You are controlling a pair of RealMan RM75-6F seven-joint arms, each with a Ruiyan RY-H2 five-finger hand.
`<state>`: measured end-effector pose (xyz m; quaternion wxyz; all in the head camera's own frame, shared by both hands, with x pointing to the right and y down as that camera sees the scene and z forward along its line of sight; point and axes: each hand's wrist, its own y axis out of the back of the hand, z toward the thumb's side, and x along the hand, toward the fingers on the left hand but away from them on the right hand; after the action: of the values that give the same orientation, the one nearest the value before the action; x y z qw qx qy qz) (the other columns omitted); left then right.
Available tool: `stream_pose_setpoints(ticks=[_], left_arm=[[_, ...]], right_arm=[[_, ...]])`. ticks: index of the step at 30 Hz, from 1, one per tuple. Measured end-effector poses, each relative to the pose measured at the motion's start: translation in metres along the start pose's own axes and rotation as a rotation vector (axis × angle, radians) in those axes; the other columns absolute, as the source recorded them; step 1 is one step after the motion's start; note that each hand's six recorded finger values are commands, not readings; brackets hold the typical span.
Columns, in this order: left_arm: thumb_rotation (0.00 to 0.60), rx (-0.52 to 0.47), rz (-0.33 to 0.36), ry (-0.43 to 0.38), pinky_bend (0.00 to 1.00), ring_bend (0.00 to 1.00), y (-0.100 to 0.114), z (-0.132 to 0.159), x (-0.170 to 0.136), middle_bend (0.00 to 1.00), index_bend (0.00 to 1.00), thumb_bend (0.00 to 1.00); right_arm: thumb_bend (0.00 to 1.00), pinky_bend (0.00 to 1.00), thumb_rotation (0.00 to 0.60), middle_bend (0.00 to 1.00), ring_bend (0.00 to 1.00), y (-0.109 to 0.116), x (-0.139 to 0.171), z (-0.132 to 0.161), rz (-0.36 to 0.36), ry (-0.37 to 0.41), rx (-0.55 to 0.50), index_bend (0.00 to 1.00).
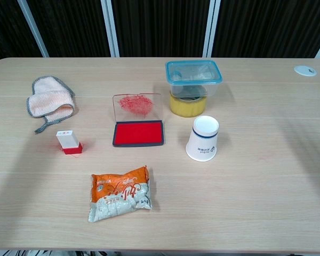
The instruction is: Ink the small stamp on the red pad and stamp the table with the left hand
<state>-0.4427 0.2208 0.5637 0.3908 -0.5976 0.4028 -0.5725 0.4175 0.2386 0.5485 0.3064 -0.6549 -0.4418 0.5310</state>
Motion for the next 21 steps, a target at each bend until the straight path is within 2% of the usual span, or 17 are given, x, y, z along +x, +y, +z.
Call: stream_pose_setpoints(ticks=[9, 17, 21], left_arm=[[0.600, 0.012, -0.032, -0.006, 0.01, 0.00, -0.006, 0.005, 0.007, 0.00, 0.00, 0.02], [0.600, 0.040, -0.089, -0.067, 0.01, 0.00, -0.010, 0.035, 0.030, 0.00, 0.01, 0.04], [0.600, 0.071, -0.137, -0.077, 0.05, 0.00, -0.019, 0.047, 0.046, 0.01, 0.03, 0.04]], right_arm=[[0.13, 0.18, 0.600, 0.00, 0.00, -0.002, -0.001, 0.000, 0.008, -0.004, -0.011, 0.00], [0.13, 0.18, 0.600, 0.00, 0.00, -0.001, -0.001, 0.000, 0.013, -0.010, -0.028, 0.00], [0.13, 0.18, 0.600, 0.00, 0.00, -0.002, -0.001, -0.001, 0.016, -0.012, -0.031, 0.00]])
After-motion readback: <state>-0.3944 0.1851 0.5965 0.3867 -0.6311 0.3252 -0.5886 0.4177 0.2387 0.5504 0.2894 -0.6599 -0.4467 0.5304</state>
